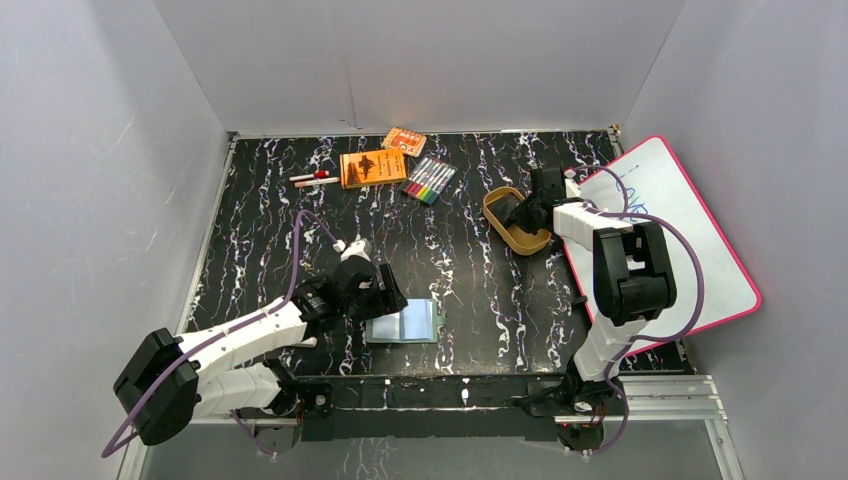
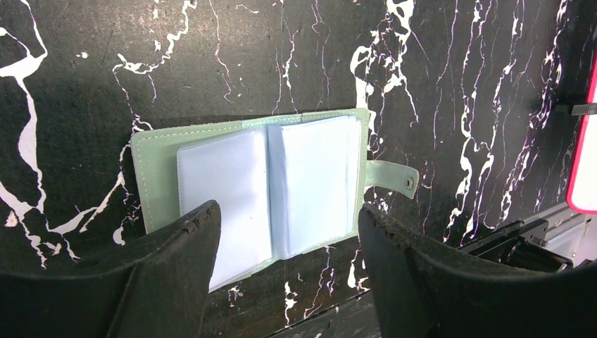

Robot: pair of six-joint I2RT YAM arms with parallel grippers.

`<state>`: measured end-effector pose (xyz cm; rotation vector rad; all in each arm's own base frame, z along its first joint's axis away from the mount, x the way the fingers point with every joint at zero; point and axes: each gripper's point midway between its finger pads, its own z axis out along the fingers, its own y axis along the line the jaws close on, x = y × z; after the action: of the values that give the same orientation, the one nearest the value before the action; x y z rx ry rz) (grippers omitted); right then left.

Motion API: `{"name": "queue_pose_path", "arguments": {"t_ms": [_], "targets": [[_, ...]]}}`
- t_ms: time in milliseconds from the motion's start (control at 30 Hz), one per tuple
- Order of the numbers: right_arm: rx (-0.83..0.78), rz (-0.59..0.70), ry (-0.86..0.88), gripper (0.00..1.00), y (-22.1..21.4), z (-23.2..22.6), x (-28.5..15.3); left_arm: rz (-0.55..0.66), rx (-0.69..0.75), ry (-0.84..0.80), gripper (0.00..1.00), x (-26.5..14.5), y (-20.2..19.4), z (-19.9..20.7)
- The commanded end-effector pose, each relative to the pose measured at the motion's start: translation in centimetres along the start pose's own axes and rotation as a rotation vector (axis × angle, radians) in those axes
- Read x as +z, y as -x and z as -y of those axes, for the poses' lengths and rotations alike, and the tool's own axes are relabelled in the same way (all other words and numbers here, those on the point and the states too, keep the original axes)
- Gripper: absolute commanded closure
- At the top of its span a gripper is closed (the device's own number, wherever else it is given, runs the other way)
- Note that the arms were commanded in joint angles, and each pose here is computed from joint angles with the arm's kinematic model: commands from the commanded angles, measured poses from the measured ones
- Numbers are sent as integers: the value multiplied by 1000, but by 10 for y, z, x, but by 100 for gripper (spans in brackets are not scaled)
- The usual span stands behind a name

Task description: Put the credit cards into the card holder

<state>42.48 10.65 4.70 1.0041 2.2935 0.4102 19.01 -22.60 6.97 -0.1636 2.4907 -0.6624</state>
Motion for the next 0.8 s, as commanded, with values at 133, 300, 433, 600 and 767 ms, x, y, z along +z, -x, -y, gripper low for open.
{"name": "queue_pose_path", "arguments": {"t_ms": [133,300,433,600,767], "targets": [[1,39,53,52,14,-17,-7,10,-5,-20,32,-2,4,6],[0,34,45,46,14,-17,-5,14,-5,-20,32,-3,5,6],[1,32,54,50,14,-19,-3,11,-4,-17,32,-2,4,5],[1,21,61,59,11,-20,-1,10,-4,-17,32,-2,4,6],[2,23,64,64,12,-20,-2,13,-2,-13,32,-3,4,5]]}}
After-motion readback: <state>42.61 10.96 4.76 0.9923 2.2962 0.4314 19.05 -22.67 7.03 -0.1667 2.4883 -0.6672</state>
